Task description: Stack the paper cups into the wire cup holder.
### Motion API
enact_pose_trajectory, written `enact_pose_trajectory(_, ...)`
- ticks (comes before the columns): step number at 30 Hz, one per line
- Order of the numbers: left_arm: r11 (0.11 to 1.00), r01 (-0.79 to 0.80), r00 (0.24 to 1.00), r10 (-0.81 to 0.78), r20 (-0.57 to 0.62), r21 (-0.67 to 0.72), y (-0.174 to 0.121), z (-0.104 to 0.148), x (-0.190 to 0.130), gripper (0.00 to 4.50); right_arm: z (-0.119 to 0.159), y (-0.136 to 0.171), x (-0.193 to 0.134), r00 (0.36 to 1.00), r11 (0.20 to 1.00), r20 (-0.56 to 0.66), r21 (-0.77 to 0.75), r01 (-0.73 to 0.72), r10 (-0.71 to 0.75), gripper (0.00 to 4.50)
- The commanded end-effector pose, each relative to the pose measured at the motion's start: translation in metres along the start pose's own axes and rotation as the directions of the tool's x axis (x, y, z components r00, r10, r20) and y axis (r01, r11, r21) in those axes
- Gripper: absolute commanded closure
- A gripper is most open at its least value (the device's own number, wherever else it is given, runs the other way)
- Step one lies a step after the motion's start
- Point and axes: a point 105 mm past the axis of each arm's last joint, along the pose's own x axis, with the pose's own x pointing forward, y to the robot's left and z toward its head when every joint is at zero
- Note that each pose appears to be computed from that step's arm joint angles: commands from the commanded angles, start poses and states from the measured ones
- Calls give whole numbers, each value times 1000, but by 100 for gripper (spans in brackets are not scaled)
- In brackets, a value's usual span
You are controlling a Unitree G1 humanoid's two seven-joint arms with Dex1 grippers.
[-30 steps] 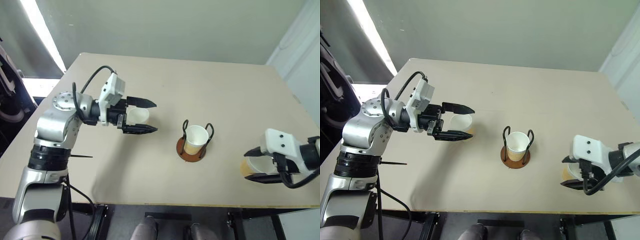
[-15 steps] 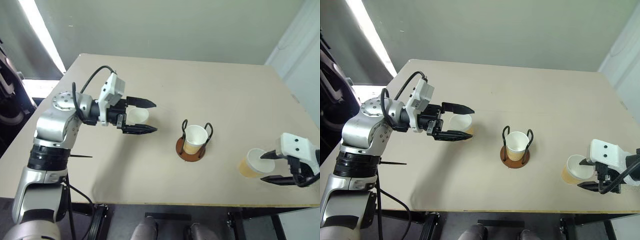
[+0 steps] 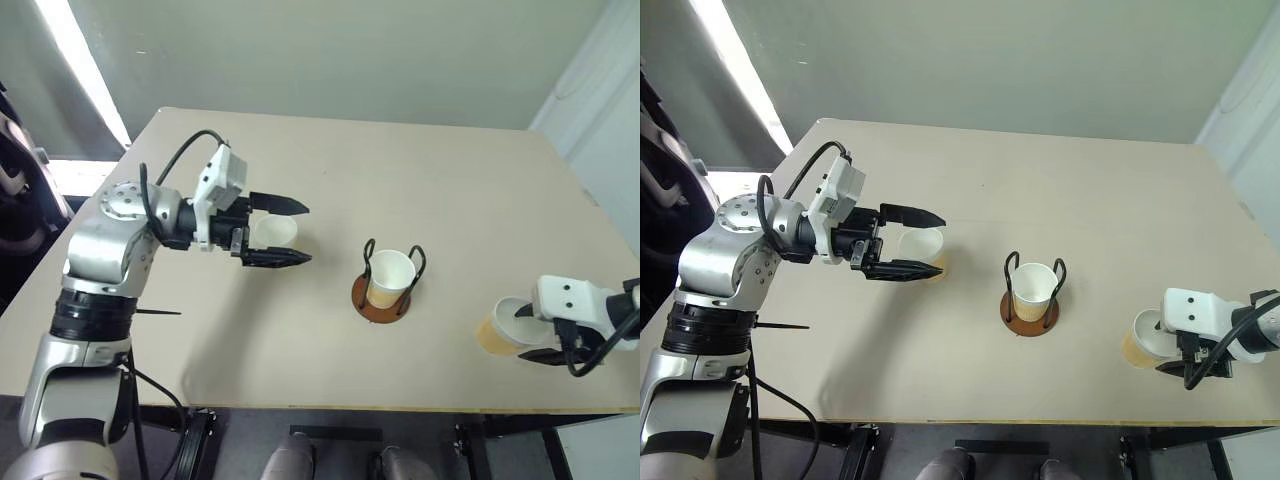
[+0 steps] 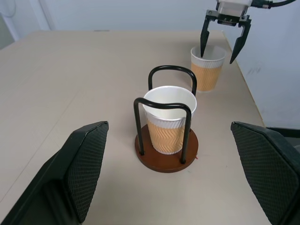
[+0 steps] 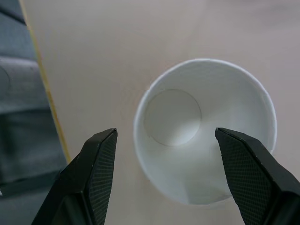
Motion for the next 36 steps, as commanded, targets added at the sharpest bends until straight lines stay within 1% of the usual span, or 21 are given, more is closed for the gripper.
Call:
enact_pose_trajectory(1,998,-17,1000,17,8,57,0,13,-6,0,7,-6,-3,1000,999,8,-38,16,-16,209)
enact_pose_trajectory(7,998,-25,1000,24,5,56,0,13,-7,0,15,-5,0,999,999,32,-54,-6,8,428)
enact_pose_trajectory(8,998,-26,1000,25,5,56,0,13,-8,0,17,-4,0,999,998,38,-57,-11,13,446)
enact_pose_trajectory(12,998,-29,1000,29,3,55,1,12,-8,0,27,2,1,997,997,66,-73,-31,36,446)
enact_pose_trajectory(15,998,-29,1000,29,1,54,1,11,-8,0,32,1,-1,997,996,75,-87,-17,24,446)
enact_pose_trajectory(18,998,-28,1000,28,2,55,1,11,-8,0,42,-11,-14,995,992,87,-119,50,-40,446)
enact_pose_trajectory(22,998,-28,1000,28,0,56,2,11,-8,0,70,-28,-37,983,967,135,-205,148,-122,446)
enact_pose_trajectory(25,998,-25,1000,25,-3,59,2,11,-7,0,101,-38,-58,968,924,183,-310,224,-173,446)
enact_pose_trajectory(28,998,-24,1000,24,-1,60,2,11,-7,0,121,-43,-69,964,859,169,-441,260,-204,446)
enact_pose_trajectory(29,998,-24,1000,24,-1,60,2,11,-7,0,124,-43,-70,965,849,165,-462,258,-204,446)
enact_pose_trajectory(32,998,-25,1000,25,3,61,3,11,-6,0,148,-42,-75,962,799,204,-539,267,-183,446)
enact_pose_trajectory(36,998,-23,1000,23,7,61,3,12,-4,0,171,-36,-66,964,764,239,-597,243,-120,446)
